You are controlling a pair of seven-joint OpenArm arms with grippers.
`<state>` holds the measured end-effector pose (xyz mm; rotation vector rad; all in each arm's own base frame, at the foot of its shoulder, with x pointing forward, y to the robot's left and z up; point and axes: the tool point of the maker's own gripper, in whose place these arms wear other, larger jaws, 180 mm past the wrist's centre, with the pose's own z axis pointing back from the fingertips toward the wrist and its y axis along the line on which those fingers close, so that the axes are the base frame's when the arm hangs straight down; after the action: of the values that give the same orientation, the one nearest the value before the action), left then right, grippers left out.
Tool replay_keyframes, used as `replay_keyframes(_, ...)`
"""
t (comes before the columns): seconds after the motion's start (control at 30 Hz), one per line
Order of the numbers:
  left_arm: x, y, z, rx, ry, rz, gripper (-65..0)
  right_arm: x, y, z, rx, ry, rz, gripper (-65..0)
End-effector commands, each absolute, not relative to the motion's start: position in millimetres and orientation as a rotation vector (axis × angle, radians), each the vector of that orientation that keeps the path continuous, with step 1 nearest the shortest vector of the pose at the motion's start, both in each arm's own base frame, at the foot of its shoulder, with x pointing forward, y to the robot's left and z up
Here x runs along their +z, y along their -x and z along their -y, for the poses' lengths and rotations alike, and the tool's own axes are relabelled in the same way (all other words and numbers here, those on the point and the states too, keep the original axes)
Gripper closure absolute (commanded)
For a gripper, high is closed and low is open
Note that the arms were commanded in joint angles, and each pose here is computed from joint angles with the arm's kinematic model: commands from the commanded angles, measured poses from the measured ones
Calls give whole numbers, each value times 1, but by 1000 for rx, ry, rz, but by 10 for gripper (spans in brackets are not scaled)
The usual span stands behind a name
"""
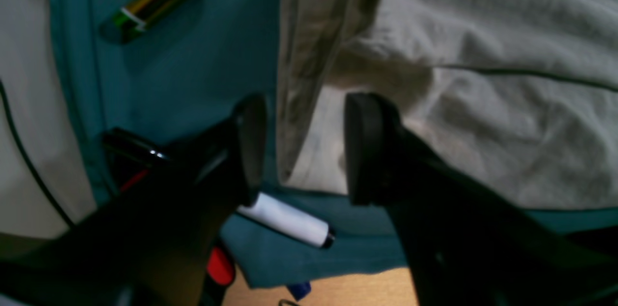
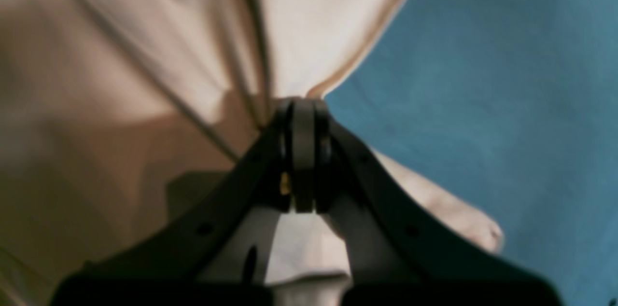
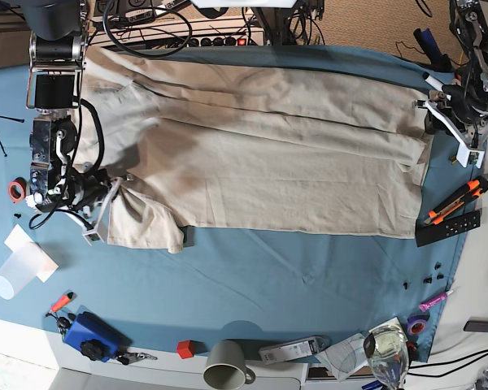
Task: Fold the T-shirt properly
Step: 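Fold the sleeve corner inward over the shirt with the right gripper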
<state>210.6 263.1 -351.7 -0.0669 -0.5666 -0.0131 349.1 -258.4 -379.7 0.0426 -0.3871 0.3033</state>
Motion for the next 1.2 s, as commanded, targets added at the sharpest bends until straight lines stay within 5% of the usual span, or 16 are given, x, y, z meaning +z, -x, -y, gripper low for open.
replay_keyframes(0.0, -341, -218, -267, -24, 53, 608, -269, -356, -367, 267, 296, -20, 465, 0)
replay_keyframes(0.1, -341, -218, -267, -24, 53, 607, -269, -351, -370, 271, 290, -17, 477, 0)
replay_keyframes(0.27, -341, -217, -267, -24, 53, 606, -269, -344, -376, 270, 298, -16, 496, -220)
replay_keyframes(0.57, -341, -217, -267, -24, 52, 606, -269, -284, -435, 302, 185, 116, 744, -224)
replay_keyframes(1.17, -336, -225, -270, -26, 31, 653, -269, -375, -428, 307, 51, -104, 582, -224)
